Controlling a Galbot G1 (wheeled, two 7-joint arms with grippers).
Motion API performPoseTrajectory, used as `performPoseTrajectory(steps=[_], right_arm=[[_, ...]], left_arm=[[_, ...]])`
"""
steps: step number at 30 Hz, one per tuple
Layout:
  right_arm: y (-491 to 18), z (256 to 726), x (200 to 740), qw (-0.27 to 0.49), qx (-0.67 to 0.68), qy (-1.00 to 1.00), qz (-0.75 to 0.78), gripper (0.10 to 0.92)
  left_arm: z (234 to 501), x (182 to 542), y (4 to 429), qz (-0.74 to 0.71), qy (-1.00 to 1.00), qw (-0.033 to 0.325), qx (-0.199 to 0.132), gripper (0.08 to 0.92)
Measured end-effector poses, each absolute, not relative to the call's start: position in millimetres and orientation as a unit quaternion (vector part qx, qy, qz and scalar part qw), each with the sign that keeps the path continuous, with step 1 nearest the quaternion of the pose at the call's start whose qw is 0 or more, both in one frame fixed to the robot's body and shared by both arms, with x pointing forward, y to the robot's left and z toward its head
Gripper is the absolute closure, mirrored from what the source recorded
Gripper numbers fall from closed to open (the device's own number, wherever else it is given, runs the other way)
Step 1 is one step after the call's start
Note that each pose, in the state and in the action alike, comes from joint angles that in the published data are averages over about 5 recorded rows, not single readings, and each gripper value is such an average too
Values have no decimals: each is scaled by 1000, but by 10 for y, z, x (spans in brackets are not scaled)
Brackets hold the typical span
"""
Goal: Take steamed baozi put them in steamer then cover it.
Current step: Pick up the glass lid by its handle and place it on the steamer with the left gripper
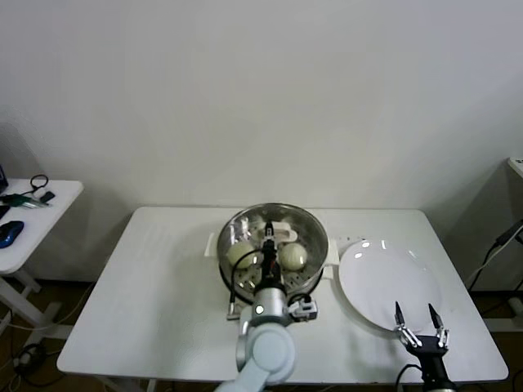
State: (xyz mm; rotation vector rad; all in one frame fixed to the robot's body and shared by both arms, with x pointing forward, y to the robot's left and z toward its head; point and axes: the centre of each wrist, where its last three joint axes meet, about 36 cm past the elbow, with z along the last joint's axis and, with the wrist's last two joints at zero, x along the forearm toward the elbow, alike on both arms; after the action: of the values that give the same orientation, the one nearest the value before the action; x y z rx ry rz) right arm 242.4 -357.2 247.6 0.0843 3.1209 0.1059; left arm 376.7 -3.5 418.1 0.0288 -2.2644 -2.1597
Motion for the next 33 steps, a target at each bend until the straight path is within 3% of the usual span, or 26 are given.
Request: performPoseTrajectory(steps=[20,33], right_arm=[[-3541,2463,2434,13,27,999,36,200],[-3520,2473,2450,10,25,999,39,200]], left_arm=[[4069,3823,22,-700,-714,12,9,850],[4154,3694,73,-680,-733,1,-11,495]])
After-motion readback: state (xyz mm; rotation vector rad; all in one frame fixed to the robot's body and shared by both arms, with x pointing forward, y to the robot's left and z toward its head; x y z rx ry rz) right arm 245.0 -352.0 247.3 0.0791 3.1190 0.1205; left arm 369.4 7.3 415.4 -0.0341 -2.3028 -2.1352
